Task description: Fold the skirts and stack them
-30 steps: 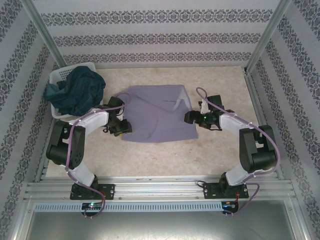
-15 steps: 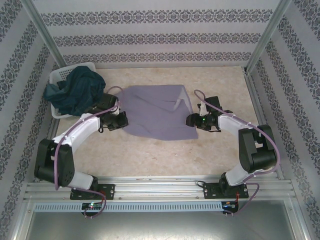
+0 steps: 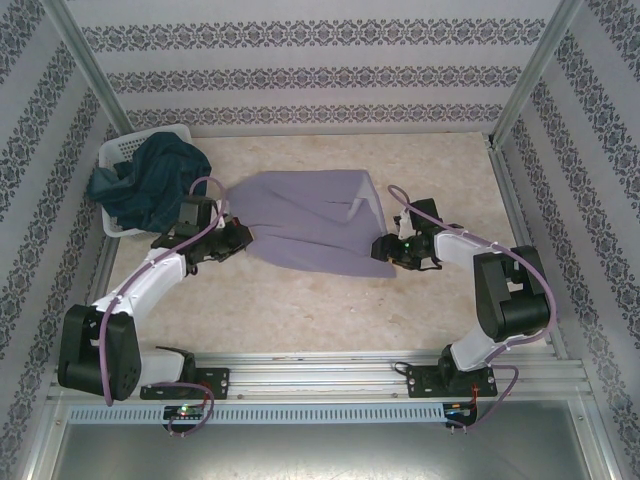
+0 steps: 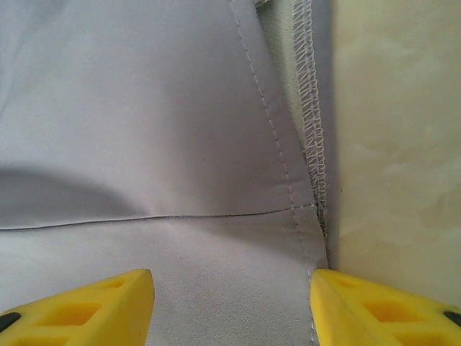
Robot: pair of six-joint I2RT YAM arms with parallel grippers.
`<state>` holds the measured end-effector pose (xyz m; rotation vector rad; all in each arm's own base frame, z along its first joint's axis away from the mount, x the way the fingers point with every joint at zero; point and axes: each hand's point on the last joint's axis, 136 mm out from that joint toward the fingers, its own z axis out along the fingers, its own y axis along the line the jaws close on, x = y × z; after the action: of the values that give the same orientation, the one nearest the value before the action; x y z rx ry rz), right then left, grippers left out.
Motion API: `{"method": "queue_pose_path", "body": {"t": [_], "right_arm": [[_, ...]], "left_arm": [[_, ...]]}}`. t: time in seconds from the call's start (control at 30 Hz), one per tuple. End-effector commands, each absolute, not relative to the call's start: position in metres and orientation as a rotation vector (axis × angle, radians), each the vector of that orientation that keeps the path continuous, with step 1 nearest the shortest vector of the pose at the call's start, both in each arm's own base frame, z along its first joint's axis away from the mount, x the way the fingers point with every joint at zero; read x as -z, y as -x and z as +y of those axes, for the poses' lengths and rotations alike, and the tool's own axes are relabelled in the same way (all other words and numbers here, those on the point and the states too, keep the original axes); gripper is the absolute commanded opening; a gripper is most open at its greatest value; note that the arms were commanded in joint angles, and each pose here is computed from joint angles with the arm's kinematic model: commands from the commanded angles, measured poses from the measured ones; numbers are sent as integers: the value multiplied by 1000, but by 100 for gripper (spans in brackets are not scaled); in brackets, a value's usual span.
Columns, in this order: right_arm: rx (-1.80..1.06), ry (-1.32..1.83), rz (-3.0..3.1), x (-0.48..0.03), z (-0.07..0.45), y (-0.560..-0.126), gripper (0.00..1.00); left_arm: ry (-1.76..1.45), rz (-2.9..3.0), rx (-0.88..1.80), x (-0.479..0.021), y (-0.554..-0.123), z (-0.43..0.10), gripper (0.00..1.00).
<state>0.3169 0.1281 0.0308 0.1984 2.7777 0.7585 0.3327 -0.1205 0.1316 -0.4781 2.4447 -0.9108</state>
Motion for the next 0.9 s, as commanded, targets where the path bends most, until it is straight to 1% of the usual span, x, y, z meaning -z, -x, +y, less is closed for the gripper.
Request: {"method": "queue_pose_path", "body": {"t": [0.0,0.13,0.23,0.4,0.53,0.73,0.83,0.87], "right_arm": [[-674,-314,2806,-23,118,-315,59],[-634,-366,2806,-26,113,-313,60],[-598,-416,2812,-29,108,-306,65],[-630,-449,2771,-40,109,-304,72],[-723,-422,2757,-47,120,-305,74],[-769,-385,2807,-38,132,-297,74],[-774,-361,2830,-32,139,-292,69],[-766,-354,2837,-30,141,-292,65]], "left_arm": [[516,2382,949,-141,-338,-115,6],[557,2337,1007,-144,-343,-113,7],[556,2339,1002,-142,-344,-112,7],[636,2358,969,-134,-344,-101,7],[705,2374,963,-124,-343,-95,7],[757,2395,981,-112,-345,-96,7],[753,2390,984,-112,-345,-95,7],[751,2393,982,-112,-344,-95,7]]}}
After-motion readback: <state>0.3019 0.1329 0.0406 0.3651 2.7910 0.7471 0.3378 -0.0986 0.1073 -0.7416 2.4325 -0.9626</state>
